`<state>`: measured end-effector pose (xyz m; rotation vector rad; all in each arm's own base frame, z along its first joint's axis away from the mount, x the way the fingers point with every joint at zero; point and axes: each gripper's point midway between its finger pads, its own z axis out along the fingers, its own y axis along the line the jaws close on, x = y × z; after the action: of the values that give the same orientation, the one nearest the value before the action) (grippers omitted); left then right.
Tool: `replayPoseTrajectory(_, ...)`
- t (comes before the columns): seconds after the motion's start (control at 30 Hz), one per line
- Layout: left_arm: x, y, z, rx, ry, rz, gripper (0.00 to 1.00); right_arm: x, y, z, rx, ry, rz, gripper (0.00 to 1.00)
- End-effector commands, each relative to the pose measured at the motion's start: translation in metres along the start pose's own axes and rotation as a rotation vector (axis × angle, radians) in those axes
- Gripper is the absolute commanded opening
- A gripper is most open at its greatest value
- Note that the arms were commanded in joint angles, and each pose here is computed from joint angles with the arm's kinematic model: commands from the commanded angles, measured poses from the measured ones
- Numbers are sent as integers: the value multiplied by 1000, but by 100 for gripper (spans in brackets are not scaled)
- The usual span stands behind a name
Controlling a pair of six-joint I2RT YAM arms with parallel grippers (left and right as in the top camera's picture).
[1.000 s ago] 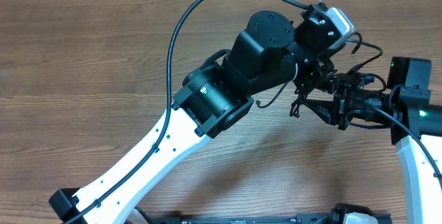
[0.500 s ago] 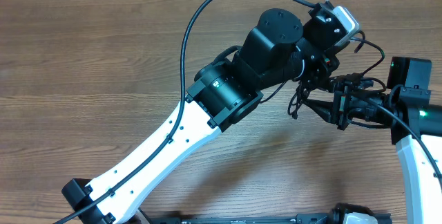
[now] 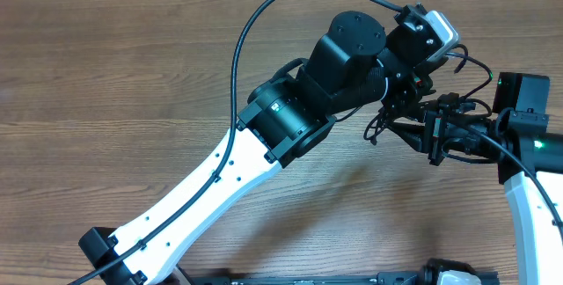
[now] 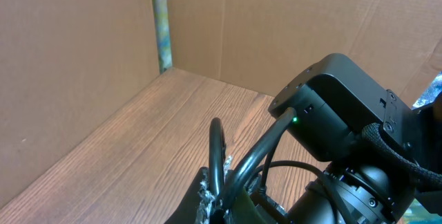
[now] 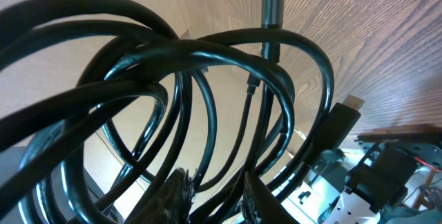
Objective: Untangle cables
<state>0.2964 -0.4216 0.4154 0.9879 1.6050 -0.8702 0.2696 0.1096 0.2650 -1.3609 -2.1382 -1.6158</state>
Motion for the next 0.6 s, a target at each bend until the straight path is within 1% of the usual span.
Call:
replayPoseTrajectory(0.0, -8, 0, -2, -17, -19, -7, 4, 8, 7, -1, -15, 31, -32, 24)
replayPoseTrajectory(0.27, -16, 24, -4, -154, -54, -6, 4, 19, 4, 5, 5, 71, -47, 27)
replayPoseTrajectory(0.43, -24, 28, -5, -177, -92, -54, 4, 18, 3, 7, 13, 61, -17, 32)
replayPoseTrajectory(0.57, -26, 41, -8, -251, -105, -83, 4, 18, 3, 7, 13, 62, -13, 32)
